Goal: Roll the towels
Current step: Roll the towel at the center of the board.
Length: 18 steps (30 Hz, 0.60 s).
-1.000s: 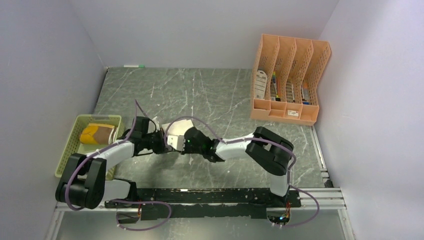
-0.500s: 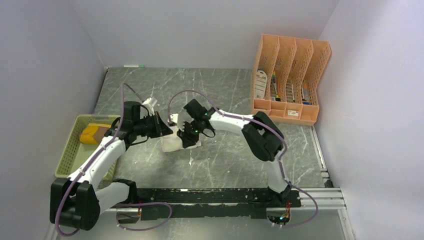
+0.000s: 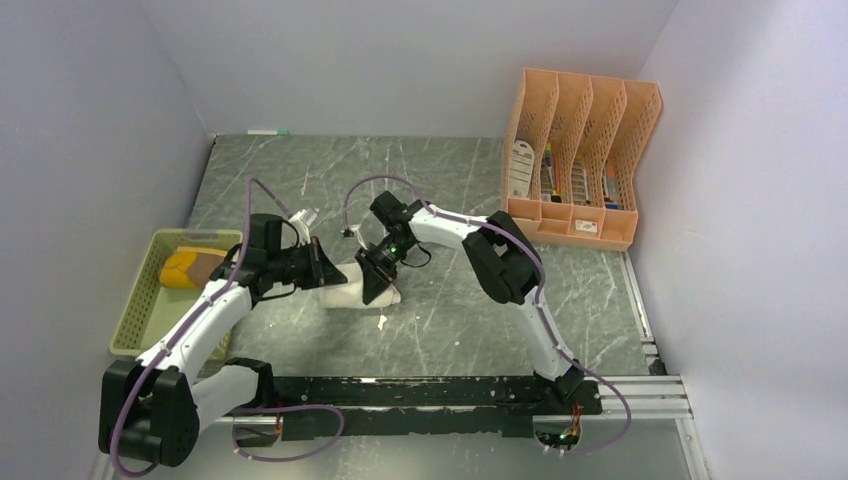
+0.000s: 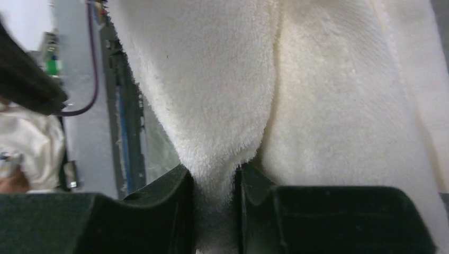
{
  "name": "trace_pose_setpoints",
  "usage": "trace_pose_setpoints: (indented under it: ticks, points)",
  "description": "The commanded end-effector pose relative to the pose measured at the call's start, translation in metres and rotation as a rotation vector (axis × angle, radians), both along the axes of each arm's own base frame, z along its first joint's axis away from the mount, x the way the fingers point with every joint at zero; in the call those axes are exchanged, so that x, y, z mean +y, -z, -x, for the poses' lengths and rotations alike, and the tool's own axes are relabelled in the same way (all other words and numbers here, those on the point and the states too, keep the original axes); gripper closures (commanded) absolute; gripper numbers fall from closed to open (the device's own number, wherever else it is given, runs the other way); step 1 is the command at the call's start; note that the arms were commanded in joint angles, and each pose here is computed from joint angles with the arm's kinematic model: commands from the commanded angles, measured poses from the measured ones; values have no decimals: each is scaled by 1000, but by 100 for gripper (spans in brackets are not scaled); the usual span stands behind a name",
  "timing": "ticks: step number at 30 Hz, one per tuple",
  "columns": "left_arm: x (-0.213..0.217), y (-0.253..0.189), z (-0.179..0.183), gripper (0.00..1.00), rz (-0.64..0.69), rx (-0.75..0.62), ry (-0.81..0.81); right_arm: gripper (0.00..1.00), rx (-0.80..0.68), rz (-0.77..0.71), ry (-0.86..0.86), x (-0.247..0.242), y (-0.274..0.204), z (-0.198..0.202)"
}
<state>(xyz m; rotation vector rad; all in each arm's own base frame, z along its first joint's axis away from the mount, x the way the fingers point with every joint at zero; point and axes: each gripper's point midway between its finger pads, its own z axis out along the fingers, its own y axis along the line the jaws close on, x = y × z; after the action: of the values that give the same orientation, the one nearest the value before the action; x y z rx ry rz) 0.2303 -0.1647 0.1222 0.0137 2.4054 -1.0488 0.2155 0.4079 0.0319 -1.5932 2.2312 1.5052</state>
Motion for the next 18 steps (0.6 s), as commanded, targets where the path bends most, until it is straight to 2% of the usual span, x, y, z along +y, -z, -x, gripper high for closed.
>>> trace_pose_setpoints:
  ticks: [1,9,15,18]
  points:
    - [2,12,6,93,31,54,-60,84,256,121,33,-19,13,28]
    - [-3,46,9,93,103,130,-137,81,302,124,79,-17,18,19]
    - [11,86,8,93,-3,208,-205,79,270,102,83,-12,8,12]
    - [17,101,8,93,-33,229,-249,76,166,135,122,-13,7,-3]
